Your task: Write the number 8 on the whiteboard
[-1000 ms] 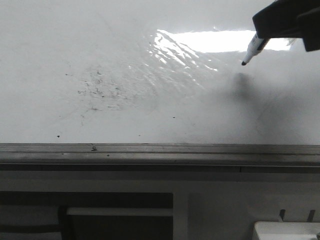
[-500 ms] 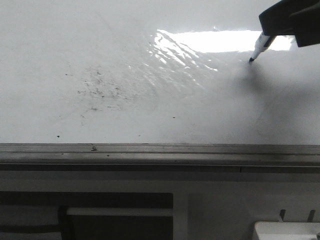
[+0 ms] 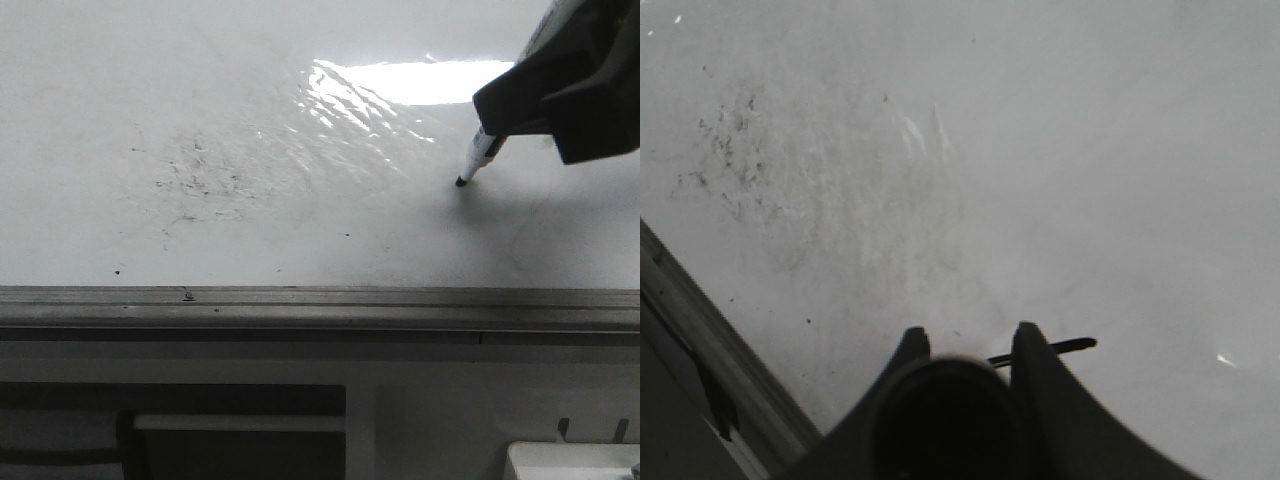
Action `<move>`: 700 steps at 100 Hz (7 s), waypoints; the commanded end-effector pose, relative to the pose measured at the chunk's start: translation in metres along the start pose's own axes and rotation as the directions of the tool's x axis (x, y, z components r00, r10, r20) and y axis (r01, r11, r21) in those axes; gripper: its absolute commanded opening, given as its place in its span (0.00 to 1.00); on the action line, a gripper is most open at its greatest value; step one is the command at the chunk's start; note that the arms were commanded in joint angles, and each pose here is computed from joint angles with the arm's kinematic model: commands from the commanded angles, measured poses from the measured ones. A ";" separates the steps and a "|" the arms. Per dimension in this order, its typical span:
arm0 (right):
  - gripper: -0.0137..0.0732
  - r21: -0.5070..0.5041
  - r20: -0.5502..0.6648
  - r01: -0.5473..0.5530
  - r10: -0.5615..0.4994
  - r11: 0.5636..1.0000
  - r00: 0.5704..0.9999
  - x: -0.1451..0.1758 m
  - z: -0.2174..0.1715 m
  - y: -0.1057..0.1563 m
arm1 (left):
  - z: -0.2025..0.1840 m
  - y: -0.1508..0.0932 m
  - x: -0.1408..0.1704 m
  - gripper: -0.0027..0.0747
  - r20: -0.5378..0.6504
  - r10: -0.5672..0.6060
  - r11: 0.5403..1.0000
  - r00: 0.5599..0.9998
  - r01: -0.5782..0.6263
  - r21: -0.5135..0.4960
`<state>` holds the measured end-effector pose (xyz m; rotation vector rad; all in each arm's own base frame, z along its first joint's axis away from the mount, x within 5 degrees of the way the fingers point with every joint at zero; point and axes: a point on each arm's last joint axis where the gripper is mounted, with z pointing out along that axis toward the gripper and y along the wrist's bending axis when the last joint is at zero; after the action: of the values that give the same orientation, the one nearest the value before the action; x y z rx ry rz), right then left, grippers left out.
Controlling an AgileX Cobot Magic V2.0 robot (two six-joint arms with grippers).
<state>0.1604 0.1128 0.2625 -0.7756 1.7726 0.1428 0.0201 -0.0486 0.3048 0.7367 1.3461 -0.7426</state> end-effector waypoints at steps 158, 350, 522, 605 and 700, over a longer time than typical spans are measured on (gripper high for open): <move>0.11 0.020 0.036 -0.091 0.090 0.996 0.995 -0.020 -0.011 -0.043 | 0.000 0.003 -0.012 0.01 0.059 -0.048 0.998 0.997 0.050 -0.032; 0.11 -0.651 0.253 0.266 -0.127 0.711 0.959 -0.075 -0.033 0.037 | 0.169 0.015 0.014 0.54 -0.392 0.191 0.880 0.900 0.020 0.474; 0.08 -0.408 0.244 0.110 -0.008 0.906 0.970 -0.043 -0.101 0.011 | 0.171 0.033 0.042 0.01 -0.441 -0.180 0.963 0.879 0.249 0.104; 0.08 -0.218 0.305 0.019 0.049 0.976 0.951 -0.048 -0.102 -0.007 | 0.237 0.042 0.064 0.01 -0.514 -0.307 0.944 0.801 0.188 -0.271; 0.08 -0.212 0.307 0.017 0.050 0.977 0.950 -0.049 -0.102 -0.008 | 0.241 0.056 0.083 0.55 -0.554 -0.330 0.886 0.765 0.048 -0.461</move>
<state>0.0871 0.0831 0.3329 -0.9135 1.5040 0.4565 0.1963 -0.2321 0.2404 0.6558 2.1147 -0.4970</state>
